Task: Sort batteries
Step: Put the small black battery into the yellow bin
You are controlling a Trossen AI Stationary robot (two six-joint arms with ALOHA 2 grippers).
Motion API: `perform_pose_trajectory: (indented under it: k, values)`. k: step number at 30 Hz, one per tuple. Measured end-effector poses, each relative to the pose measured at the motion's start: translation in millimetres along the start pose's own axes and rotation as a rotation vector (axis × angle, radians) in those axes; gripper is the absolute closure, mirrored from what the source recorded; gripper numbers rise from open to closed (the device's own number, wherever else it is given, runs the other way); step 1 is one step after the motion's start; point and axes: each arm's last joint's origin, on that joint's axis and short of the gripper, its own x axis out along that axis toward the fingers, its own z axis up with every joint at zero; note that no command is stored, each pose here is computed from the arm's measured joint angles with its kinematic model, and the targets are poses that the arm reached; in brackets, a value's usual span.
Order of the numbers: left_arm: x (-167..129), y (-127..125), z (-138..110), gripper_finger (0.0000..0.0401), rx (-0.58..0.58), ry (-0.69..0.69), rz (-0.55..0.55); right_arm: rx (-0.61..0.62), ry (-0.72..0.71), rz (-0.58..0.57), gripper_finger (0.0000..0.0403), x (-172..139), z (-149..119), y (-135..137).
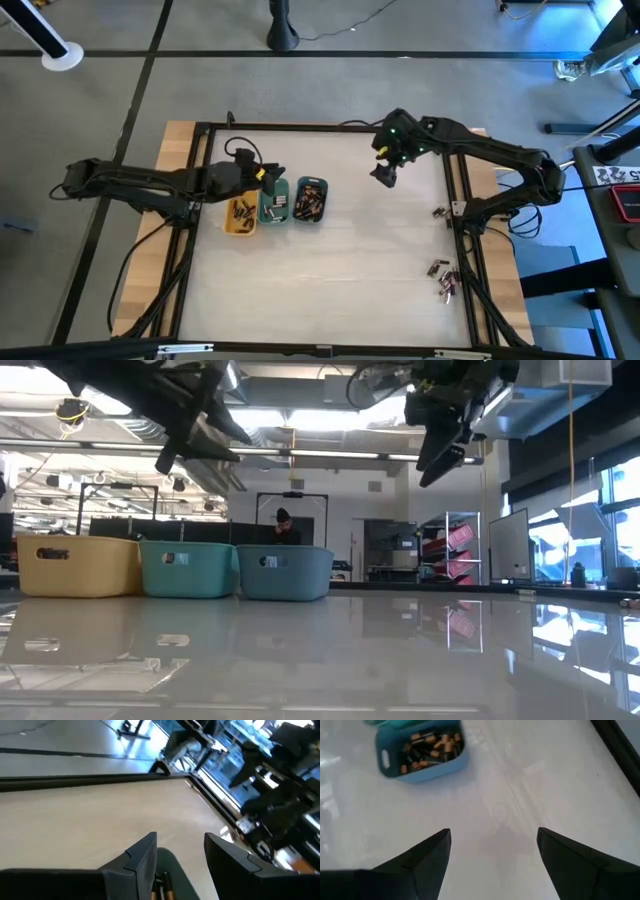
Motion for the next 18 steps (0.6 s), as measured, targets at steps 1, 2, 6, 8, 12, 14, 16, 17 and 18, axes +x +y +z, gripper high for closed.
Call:
perform_pose_trajectory:
  k: [1, 2, 6, 8, 12, 14, 16, 17, 18]
  values:
    - [1, 1, 1, 0.0246, 0.020, 0.017, -0.015, 0.022, -0.005, -0.011, 0.0104, 2, 0, -1]
    - [3, 2, 1, 0.0246, 0.049, 0.039, -0.038, 0.044, -0.018, -0.020, 0.0104, 4, 0, -1]
    - [7, 7, 5, 0.0246, 0.135, 0.121, -0.134, 0.149, -0.071, -0.046, 0.0104, 9, 2, -3]
    - [8, 10, 8, 0.0246, 0.169, 0.144, -0.163, 0.199, -0.086, -0.082, 0.0104, 8, 3, -6]
    - [12, 23, 12, 0.0246, 0.242, 0.205, -0.172, 0.318, -0.079, -0.220, 0.0104, 7, -1, -17]
    - [14, 29, 15, 0.0246, 0.250, 0.230, -0.178, 0.392, -0.062, -0.273, 0.0104, 5, -4, -24]
    - [16, 35, 18, 0.0246, 0.260, 0.256, -0.197, 0.452, -0.031, -0.304, 0.0104, 4, -9, -29]
    - [16, 37, 20, 0.0246, 0.265, 0.261, -0.209, 0.477, -0.016, -0.313, 0.0104, 4, -11, -31]
    - [17, 39, 21, 0.0246, 0.272, 0.264, -0.217, 0.489, 0.003, -0.322, 0.0104, 3, -13, -32]
